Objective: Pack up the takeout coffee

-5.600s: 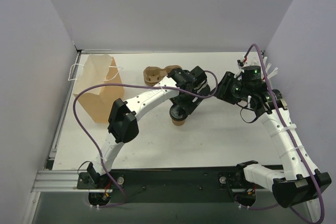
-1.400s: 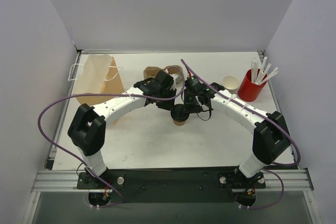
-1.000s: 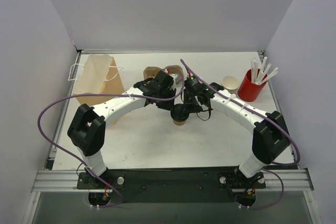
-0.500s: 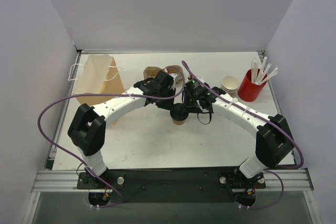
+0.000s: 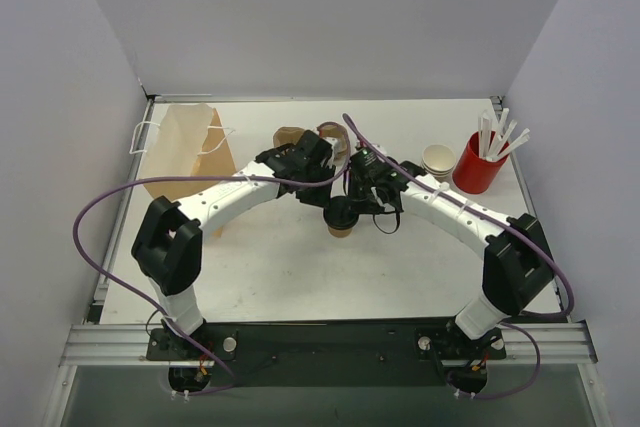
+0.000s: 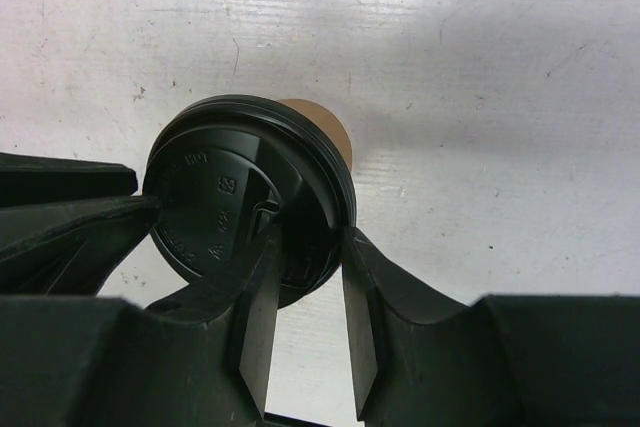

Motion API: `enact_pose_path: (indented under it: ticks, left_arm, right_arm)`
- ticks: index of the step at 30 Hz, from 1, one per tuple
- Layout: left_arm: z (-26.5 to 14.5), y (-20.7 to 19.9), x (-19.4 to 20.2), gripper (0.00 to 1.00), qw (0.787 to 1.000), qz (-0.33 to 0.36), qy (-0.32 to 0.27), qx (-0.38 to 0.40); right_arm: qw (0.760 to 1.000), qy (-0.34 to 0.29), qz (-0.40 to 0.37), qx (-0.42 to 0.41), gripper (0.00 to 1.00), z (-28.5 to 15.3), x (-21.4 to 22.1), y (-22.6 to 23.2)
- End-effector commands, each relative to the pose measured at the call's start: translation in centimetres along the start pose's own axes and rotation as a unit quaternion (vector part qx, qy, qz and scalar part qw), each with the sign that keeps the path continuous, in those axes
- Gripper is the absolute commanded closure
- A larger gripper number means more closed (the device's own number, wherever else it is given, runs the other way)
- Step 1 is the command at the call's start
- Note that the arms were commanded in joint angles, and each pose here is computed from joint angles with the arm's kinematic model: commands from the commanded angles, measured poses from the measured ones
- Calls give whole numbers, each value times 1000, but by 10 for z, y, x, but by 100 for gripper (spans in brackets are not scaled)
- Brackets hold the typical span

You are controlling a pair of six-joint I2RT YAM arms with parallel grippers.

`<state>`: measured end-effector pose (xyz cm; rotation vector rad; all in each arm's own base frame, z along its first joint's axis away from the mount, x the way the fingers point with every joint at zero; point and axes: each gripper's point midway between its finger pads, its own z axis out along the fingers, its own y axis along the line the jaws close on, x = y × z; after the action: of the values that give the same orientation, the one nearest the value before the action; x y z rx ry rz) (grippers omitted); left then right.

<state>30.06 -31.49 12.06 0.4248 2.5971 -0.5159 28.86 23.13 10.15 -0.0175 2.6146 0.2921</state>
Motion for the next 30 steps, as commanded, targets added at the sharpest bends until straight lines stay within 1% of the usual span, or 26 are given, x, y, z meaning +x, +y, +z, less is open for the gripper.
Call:
enact_pose_path:
  ticks: [1, 3, 7, 11, 12, 14, 17, 18, 21, 23, 26, 30]
  left_arm:
    - [-15, -10, -23, 69, 1000, 18, -21, 5]
    - [-18, -12, -29, 68, 999, 20, -25, 10]
    - [-24, -8, -35, 65, 999, 16, -33, 2]
    - [-35, 12, -45, 63, 999, -5, -47, -23]
    - [-40, 23, -52, 63, 997, -17, -59, -38]
    - [-49, 31, -58, 60, 996, -28, -75, -45]
    - [-60, 45, -67, 57, 993, -49, -94, -60]
    - [-63, 53, -70, 55, 991, -62, -100, -70]
    - [-76, 59, -78, 50, 986, -84, -127, -71]
    - [-89, 63, -87, 45, 982, -94, -149, -69]
    - [-108, 68, -98, 43, 977, -105, -173, -71]
    - [-137, 65, -117, 41, 971, -103, -206, -59]
  right_arm:
    - [1000, -5, -21, 15, 71, -8, -13, 7]
    - [1000, -5, -23, 15, 70, -9, -16, 9]
    - [999, -19, -23, 17, 65, -17, -27, 10]
    - [999, -31, -21, 12, 62, -26, -34, 10]
    - [999, -33, -21, 9, 61, -28, -35, 11]
    - [999, -37, -23, 5, 55, -32, -39, 13]
    - [999, -36, -32, 2, 42, -34, -38, 15]
    - [999, -35, -36, 1, 36, -34, -37, 17]
    - [998, -35, -45, -2, 29, -35, -35, 20]
    - [998, -33, -54, -3, 27, -34, -31, 24]
    - [997, -30, -67, -4, 25, -32, -28, 28]
    - [996, -21, -87, -5, 21, -25, -25, 37]
